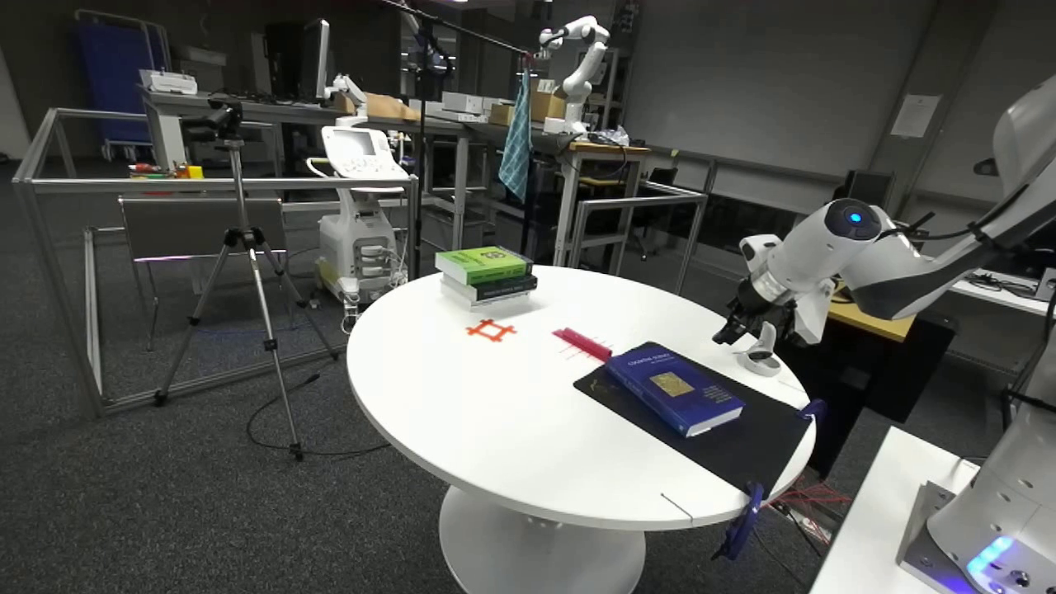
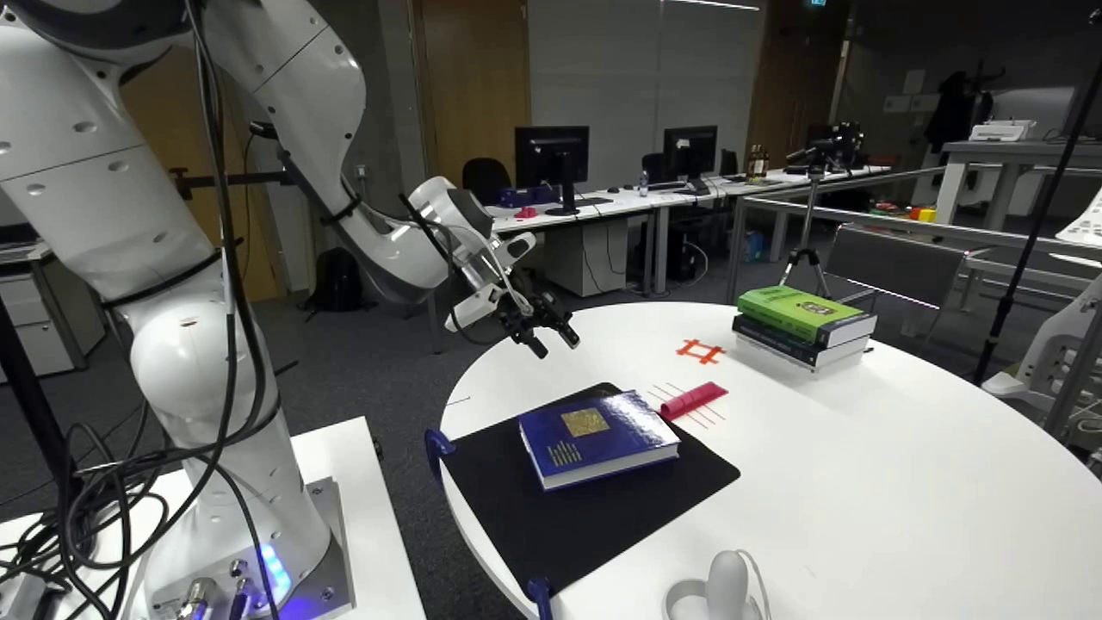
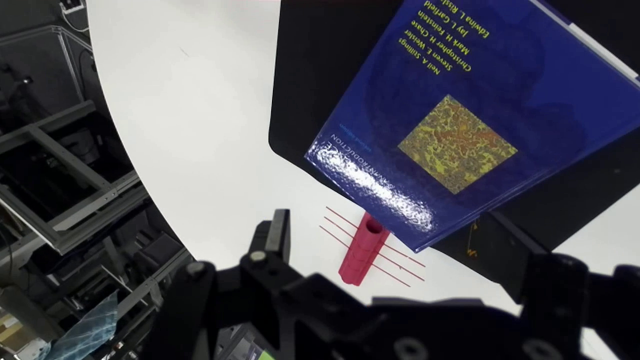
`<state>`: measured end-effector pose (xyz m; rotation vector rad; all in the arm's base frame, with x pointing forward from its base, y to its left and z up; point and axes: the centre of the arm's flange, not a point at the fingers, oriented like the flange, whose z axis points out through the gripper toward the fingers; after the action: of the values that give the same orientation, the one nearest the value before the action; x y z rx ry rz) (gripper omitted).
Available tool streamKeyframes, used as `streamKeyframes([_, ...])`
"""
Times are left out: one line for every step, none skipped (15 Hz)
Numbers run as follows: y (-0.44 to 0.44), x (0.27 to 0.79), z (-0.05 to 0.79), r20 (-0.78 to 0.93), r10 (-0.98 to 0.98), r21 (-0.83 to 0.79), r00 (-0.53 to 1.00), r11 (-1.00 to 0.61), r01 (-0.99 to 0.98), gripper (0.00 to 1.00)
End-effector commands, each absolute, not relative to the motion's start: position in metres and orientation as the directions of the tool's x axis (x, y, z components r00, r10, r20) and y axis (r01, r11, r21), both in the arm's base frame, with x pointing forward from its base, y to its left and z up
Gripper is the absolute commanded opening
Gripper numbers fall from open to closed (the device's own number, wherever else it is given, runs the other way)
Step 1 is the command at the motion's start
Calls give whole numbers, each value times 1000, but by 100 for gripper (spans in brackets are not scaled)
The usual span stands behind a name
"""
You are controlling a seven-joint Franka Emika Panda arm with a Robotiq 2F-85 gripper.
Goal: Close the blue book.
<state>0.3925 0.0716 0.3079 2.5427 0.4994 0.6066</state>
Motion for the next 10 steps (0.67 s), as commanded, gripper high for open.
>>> streamKeyframes([67,389,324,307,447,479,840,-835,269,100])
streamKeyframes([69,388,328,305,455,470,837,-836,283,100])
streamKeyframes([73,385,334,307,455,452,836,-842,293,100])
streamKeyframes([77,382,341,318,455,436,832,-849,298,100])
streamKeyframes([84,378,349,323,453,404,831,-860,312,100])
streamKeyframes([89,375,355,335,448,381,829,-869,315,100])
streamKeyframes([96,372,363,341,442,363,829,-876,318,100])
streamKeyframes([102,367,374,350,433,355,831,-882,310,100])
streamKeyframes([108,363,383,351,414,340,840,-892,298,100])
streamKeyframes([113,357,393,345,385,330,856,-904,273,100])
